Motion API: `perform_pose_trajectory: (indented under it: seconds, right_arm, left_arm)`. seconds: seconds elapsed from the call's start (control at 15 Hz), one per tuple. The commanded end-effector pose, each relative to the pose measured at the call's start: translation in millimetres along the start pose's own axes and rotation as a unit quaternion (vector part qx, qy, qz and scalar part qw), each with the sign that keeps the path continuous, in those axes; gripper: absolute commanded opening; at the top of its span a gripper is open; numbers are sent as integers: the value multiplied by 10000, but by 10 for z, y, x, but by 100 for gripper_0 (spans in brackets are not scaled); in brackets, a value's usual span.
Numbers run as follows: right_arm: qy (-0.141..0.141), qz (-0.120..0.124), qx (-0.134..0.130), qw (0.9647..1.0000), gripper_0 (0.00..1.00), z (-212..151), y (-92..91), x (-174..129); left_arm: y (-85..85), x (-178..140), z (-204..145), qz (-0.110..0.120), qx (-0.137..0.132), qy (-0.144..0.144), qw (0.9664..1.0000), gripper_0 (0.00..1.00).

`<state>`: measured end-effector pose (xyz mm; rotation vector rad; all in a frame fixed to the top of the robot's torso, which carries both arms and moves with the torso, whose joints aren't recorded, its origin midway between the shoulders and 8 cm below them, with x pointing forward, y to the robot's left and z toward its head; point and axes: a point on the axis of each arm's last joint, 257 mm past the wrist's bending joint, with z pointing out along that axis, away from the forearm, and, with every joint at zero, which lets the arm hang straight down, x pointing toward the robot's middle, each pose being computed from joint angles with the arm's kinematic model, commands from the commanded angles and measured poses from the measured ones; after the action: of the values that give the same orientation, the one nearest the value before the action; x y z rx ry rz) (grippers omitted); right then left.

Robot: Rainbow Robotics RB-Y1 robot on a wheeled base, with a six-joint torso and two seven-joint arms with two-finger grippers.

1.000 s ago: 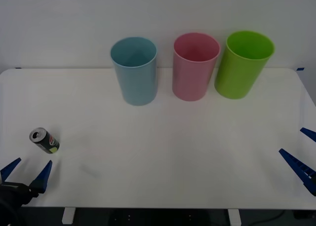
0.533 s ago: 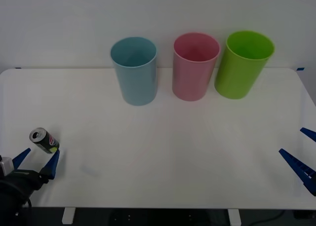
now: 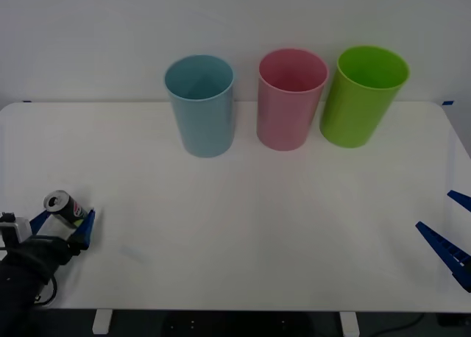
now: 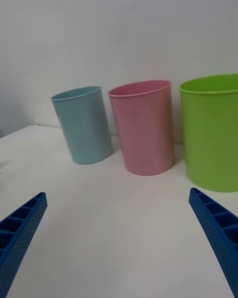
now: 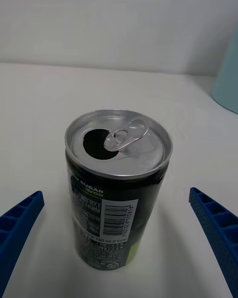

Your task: Grasp the object on the table and drop it into the matching bin: aluminum can to the light blue bin, PET bottle to the pink bin.

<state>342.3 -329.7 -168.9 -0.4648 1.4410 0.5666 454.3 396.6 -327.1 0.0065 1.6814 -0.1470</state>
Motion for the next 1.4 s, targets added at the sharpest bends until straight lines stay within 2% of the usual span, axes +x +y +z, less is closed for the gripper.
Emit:
perform_pose_trajectory:
  seconds: [0.07,0.6,0.67,0.73,0.8,1.4]
  right_arm:
    - [0,0,0,10000,100,0,0,0]
    - [0,0,0,10000,100,0,0,0]
    - [0,0,0,10000,100,0,0,0]
    - [0,0,0,10000,100,0,0,0]
    - [0,0,0,10000,100,0,0,0]
    - [0,0,0,10000,100,0,0,0]
  left_arm:
    - [-10,-21,94,2,-31,5,10000,100]
    - [-73,-45,231,-19,36,-15,10000,100]
    - [-75,-52,237,-18,39,-22,10000,79]
    - [-75,-52,237,-25,39,-22,10000,31]
    - [-75,-54,237,-24,38,-26,10000,0]
    - [-88,-77,241,-2,55,-45,10000,0]
